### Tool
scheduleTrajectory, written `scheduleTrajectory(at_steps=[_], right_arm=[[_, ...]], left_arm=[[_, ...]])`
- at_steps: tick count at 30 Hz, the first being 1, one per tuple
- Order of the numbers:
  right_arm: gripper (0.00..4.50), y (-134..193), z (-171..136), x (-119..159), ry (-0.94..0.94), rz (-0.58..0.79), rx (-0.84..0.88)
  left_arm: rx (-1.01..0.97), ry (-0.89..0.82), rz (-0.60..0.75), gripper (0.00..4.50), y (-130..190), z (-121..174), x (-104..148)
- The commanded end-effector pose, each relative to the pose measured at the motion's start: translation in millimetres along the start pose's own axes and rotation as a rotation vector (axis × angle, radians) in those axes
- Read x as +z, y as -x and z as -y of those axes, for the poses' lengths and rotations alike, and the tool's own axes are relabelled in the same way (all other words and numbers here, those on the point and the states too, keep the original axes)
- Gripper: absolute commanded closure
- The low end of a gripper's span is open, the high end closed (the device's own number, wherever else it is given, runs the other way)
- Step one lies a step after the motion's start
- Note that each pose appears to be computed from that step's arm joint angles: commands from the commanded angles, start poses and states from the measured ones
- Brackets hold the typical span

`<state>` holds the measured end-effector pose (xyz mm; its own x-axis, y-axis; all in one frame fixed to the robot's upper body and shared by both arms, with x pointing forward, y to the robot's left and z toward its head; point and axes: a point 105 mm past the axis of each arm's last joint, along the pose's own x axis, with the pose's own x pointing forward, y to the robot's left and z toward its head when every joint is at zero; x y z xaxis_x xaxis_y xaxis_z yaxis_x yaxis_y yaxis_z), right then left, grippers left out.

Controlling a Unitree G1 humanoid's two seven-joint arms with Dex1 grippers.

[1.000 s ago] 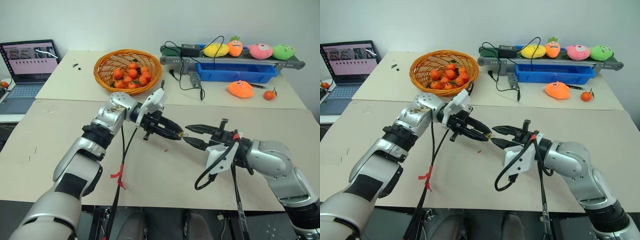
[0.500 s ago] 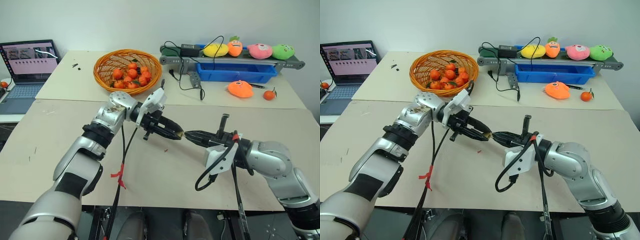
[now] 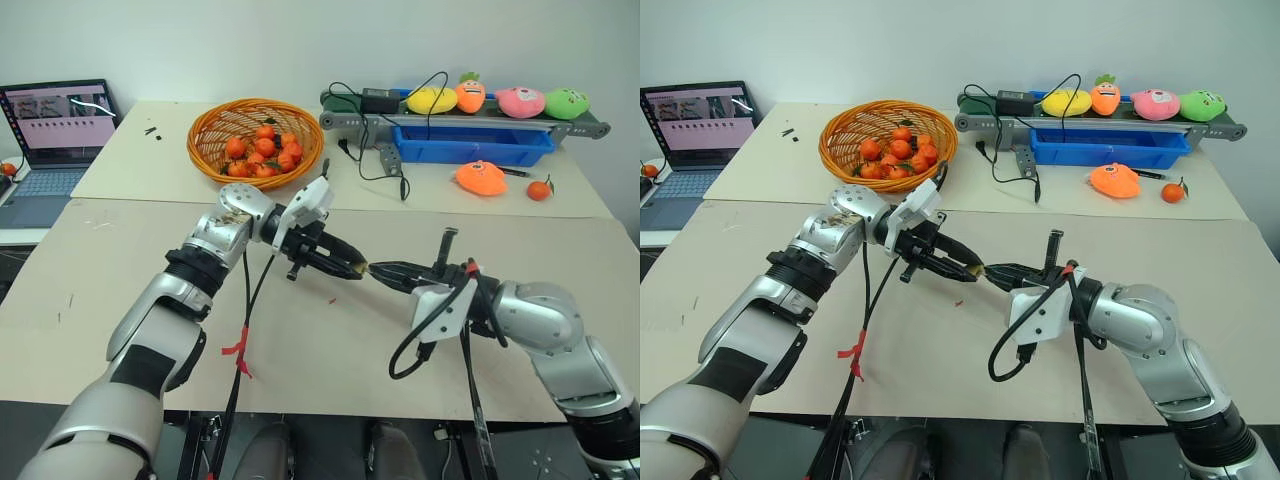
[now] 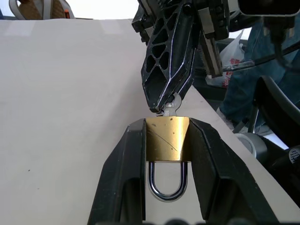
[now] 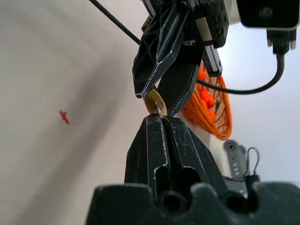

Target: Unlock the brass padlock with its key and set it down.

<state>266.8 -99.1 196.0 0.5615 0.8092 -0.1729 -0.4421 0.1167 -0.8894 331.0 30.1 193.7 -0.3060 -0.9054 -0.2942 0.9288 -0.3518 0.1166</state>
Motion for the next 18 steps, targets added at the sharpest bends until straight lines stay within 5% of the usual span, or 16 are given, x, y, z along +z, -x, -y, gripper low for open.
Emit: scheduleTrajectory(at_steps=[1, 13, 18], right_arm=[[4.46, 2.3, 15.2, 4.0, -0.114, -0.002, -0.034], [4.46, 1.7, 8.2, -9.7, -0.425, -0.108, 0.033], [4.46, 1.1, 20.1, -2.4, -0.152, -0.104, 0.028]], left_arm=[[-0.013, -0.113, -0.005, 3.67, -3.7, -2.9, 18.9], [-0.018, -0.218, -0.019, 3.67, -9.4, -2.3, 27.7], [-0.005, -0.195, -0.008, 3.67, -7.9, -4.1, 27.0]])
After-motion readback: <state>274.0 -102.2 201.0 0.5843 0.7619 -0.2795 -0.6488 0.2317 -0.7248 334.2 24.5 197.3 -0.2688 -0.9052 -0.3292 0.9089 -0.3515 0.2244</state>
